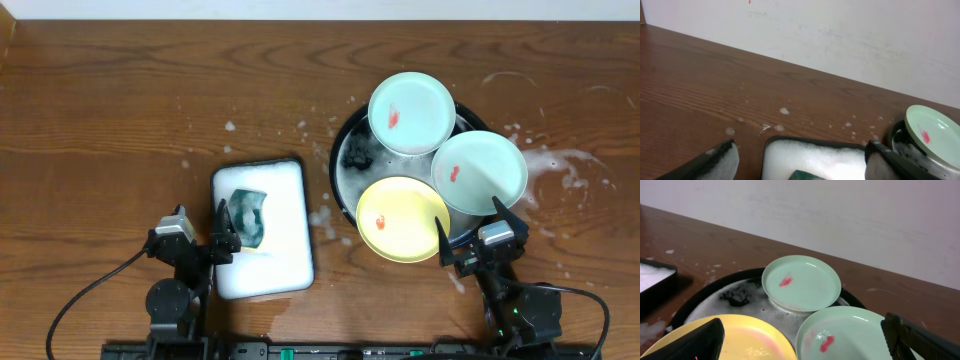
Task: Clean dirty plates on tray and stack at the side
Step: 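Move left gripper to the green sponge and right gripper to the yellow plate rim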
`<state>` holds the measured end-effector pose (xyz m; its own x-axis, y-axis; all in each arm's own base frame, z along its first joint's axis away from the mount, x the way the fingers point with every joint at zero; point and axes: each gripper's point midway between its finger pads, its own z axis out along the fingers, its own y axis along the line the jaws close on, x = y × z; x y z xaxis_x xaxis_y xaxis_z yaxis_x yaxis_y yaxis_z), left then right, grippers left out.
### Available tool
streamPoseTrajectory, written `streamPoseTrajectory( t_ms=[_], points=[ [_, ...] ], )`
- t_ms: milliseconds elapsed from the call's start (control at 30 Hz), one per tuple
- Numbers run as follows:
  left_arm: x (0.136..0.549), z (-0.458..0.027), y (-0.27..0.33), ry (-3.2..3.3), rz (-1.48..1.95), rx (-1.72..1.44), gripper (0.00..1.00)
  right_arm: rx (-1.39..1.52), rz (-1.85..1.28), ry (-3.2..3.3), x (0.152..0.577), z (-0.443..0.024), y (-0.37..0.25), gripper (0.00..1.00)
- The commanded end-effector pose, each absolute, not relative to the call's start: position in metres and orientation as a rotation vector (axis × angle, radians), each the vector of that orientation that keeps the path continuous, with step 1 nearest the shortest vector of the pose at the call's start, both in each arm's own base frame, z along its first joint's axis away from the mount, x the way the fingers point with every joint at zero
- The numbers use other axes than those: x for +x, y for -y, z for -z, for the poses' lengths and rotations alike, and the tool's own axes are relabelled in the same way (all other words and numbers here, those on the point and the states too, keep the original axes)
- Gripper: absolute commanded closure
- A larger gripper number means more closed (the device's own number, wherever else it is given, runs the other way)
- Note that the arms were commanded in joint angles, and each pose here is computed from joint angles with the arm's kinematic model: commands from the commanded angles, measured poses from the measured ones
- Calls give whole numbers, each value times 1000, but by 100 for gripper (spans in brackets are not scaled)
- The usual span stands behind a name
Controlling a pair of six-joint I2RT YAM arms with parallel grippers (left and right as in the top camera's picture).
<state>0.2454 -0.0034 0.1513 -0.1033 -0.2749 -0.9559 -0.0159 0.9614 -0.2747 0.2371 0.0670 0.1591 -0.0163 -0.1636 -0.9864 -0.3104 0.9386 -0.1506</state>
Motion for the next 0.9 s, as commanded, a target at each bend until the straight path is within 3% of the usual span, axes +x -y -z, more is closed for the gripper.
streamPoseTrajectory(
  t_ms=[0,267,567,867],
  points=[
    [244,-139,2,-1705,218,-241,18,-345,-151,-1593,237,-161,-68,1],
    [246,-150,3,-1662,223,-235,18,-171,-337,-1596,236,-171,-70,1],
    [241,-225,2,-1568,232,-223,18,-188,-368,-1521,227,-252,-73,1],
    [265,-283,20,-1971,288,-210,18,-252,-411,-1907,278,-302,-95,1]
  ],
)
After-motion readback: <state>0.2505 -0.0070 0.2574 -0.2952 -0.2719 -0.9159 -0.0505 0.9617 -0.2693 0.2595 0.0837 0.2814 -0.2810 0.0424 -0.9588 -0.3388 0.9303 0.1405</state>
